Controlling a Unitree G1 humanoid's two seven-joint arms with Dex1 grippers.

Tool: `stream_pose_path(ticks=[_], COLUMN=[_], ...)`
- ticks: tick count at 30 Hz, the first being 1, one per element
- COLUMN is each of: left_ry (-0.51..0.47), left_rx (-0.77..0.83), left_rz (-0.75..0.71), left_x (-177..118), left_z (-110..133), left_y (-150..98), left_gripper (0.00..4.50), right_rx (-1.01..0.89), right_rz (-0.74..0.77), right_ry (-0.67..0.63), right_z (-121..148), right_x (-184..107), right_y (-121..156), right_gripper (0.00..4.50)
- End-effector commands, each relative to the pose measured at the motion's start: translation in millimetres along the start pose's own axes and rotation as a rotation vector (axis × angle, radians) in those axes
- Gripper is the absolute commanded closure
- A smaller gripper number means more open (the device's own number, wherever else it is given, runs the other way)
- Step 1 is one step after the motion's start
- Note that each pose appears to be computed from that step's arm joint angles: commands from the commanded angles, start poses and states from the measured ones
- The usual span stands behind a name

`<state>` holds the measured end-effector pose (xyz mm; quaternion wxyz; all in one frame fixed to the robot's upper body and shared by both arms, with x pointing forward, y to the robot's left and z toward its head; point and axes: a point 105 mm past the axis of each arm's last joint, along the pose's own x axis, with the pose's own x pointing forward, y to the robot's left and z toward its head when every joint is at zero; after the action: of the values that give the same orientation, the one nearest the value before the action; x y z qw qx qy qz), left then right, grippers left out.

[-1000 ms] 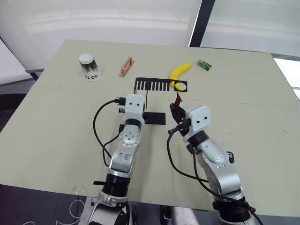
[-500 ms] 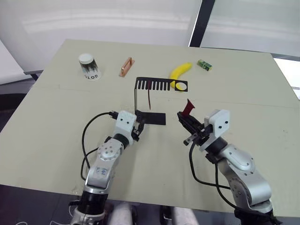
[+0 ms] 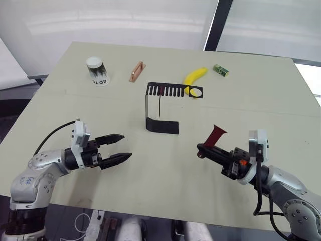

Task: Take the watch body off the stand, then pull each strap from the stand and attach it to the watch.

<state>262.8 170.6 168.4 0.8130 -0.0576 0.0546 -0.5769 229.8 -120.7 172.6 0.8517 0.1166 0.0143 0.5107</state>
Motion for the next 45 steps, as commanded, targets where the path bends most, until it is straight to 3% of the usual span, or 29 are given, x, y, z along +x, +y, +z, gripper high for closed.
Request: stream_pose_path(ticks=[1,7,10,21,24,27,29,45], left_ry=[-0.09,-0.14,-0.143,-0.196,-0.212,-0.225,-0.217,-0.221], left_rx=[-0.065,-0.154,-0.164,-0.225,-0.234,-0.246,-0.251,-0.276], left_rz=[-0.227,-0.359,-0.338,-0.44,-0.459,-0.476,-0.487,-0.5], left_x=[29,72,86,106,107,107,107,104], left_z=[31,42,39,46,50,54,54,53], left_y=[-23,-34,-32,-52,-55,-58,-60,-62], left_gripper=[0.03,0.03,0.03,0.03,0.82,2.32,3.06,3.06], right_rx=[0.049,0.067,0.061,0.066,0.071,0.076,0.08,0.137], right_rz=[0.146,0.257,0.285,0.348,0.347,0.348,0.348,0.373], right_ry=[-0.04,-0.046,-0.062,-0.057,-0.056,-0.054,-0.054,-0.055], right_z=[3,1,4,10,11,12,12,9], right_x=[14,34,42,63,65,67,68,68], right_y=[18,32,36,45,44,43,43,47], right_gripper=[4.5,4.5,4.5,4.5,4.5,4.5,4.5,4.5])
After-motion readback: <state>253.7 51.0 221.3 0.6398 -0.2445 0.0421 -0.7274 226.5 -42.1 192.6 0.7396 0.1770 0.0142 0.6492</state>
